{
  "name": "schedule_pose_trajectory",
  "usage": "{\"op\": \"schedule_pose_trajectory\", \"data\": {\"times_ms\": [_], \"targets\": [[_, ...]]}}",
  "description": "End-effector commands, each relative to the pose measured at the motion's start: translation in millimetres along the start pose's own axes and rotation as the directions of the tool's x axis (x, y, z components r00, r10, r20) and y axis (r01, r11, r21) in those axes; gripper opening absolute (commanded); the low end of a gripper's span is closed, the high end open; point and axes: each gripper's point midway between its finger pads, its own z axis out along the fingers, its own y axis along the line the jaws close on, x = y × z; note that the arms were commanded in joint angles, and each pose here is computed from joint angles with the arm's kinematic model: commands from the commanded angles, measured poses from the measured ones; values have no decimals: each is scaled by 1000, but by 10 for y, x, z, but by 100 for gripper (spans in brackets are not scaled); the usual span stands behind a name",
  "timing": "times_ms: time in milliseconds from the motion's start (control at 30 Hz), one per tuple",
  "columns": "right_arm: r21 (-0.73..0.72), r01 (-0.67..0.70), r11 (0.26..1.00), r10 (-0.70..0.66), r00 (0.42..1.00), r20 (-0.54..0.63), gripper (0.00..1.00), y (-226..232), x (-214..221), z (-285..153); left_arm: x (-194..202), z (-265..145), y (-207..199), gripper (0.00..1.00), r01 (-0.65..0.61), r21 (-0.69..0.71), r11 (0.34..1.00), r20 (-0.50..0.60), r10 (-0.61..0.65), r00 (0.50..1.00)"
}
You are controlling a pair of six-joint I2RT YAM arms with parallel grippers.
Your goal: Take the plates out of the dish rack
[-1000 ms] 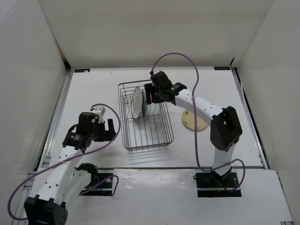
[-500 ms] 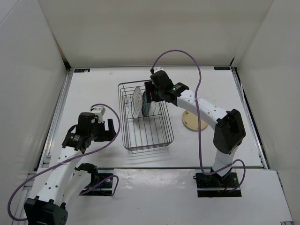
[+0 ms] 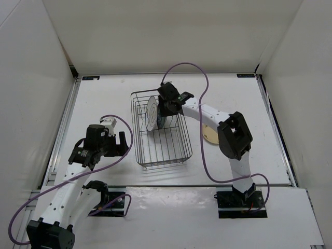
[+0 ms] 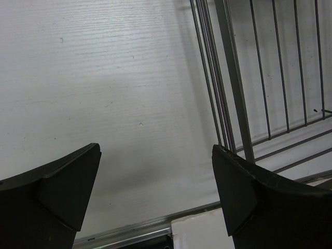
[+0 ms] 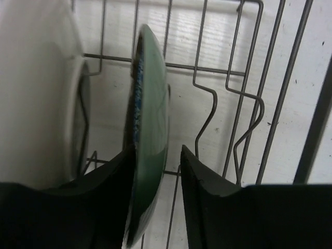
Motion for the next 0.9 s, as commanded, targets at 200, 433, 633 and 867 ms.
{"op": "schedule_pose_trajectory", "data": {"times_ms": [200, 433, 633, 867], "targets": [[155, -148, 977, 134, 986, 99, 17, -222, -209, -7, -150, -92, -88, 99, -16, 34, 999, 52, 14, 999], [260, -265, 929, 211, 953, 216, 4, -450, -380, -130, -151, -95, -94, 99, -16, 37, 999, 53, 14, 998], [274, -338, 900, 264, 925, 273, 0, -519, -472, -195, -138, -87, -88, 99, -15, 35, 999, 49, 13, 999], [195, -335, 922, 228, 876, 425, 0, -527, -1122, -819, -132, -79, -89, 99, -14, 35, 999, 44, 12, 999]]}}
